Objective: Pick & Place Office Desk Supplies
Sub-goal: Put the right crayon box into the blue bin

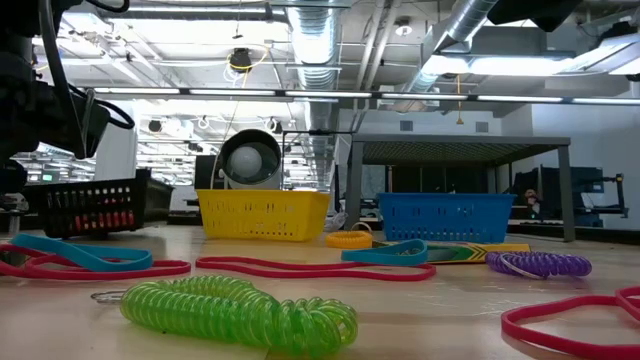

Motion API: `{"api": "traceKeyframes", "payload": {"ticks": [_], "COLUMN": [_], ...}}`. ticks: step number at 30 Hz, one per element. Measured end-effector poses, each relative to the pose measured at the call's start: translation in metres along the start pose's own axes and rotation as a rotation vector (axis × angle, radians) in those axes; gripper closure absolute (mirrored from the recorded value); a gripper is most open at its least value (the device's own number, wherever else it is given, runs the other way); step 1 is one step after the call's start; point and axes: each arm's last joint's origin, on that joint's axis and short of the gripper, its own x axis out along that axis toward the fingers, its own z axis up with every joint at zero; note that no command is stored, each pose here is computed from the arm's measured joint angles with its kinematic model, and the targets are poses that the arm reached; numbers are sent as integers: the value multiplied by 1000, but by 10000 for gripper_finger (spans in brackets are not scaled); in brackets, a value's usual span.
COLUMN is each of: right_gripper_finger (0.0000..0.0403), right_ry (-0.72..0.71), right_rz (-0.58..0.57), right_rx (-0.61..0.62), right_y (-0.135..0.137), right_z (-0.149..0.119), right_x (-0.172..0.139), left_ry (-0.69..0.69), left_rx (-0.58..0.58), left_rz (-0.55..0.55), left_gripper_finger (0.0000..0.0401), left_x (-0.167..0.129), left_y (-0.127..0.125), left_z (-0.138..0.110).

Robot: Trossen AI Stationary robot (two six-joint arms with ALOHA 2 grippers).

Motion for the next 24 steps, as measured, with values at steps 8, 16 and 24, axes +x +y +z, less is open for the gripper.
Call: {"api": "traceKeyframes", "payload": {"ticks": [8, 16, 24], "right_gripper_finger": [149, 149, 149], "right_ry": [-9, -13, -13], "right_rz": [7, 10, 10], "right_rx": [6, 9, 9], "right_y": [1, 1, 1], "right_z": [1, 1, 1], "right_x": [0, 0, 0], "left_ry": [1, 10, 20], "left_rx": [2, -1, 0], "left_rz": [4, 13, -3], "left_gripper_finger": [257, 286, 349], "left_x": [1, 1, 1], "left_y": [0, 1, 0], "left_z": [0, -1, -1]}}
